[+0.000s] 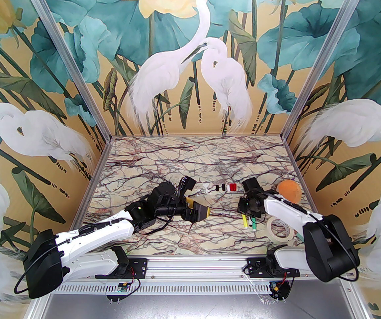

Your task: Open the pen caps

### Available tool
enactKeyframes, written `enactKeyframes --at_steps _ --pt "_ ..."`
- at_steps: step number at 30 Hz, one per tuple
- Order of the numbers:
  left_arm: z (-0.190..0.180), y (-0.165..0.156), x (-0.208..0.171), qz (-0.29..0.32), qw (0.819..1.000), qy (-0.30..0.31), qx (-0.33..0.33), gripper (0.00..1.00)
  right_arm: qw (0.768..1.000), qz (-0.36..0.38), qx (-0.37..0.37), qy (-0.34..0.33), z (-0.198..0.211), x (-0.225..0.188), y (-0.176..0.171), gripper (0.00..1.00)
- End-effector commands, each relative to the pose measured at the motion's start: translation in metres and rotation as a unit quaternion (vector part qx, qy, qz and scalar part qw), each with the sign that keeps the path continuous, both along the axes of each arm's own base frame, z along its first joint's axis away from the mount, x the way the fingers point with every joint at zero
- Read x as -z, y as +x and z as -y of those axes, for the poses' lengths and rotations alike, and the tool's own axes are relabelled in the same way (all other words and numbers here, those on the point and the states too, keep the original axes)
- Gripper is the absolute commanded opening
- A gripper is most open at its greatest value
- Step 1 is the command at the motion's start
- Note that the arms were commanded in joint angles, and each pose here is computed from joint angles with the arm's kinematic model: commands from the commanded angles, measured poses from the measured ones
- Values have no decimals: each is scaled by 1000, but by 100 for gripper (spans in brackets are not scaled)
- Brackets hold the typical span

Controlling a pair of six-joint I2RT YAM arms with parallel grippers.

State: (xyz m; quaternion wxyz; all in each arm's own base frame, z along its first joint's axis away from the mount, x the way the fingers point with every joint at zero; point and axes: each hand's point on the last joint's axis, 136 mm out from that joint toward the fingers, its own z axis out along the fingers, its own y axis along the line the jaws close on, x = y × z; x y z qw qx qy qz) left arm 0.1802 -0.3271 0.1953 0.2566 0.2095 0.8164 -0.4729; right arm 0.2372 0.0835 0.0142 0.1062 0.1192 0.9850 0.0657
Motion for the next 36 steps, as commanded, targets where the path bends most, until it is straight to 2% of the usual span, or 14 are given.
enactKeyframes --at_steps 1,5,10,15,20,26,36 --pt "0 0 -5 10 1000 -8 -2 100 999 11 -17 -26 -2 -1 12 28" --pt "-2 0 -4 11 1000 -6 -5 99 998 4 -32 -52 -7 3 14 27" --pt "-7 1 -5 11 1000 -7 -17 99 998 10 -40 -54 -16 3 17 22" --pt "-10 2 -5 5 999 -16 -31 99 997 55 -45 -11 -30 -23 25 20" --pt "-8 0 -3 -11 999 -39 -32 98 990 112 -56 69 -51 -65 27 20" --pt "4 1 -8 -32 996 -74 -22 97 961 181 -71 196 -85 -126 28 21" --pt "25 7 -20 -68 989 -129 -11 90 886 266 -101 367 -129 -209 22 22"
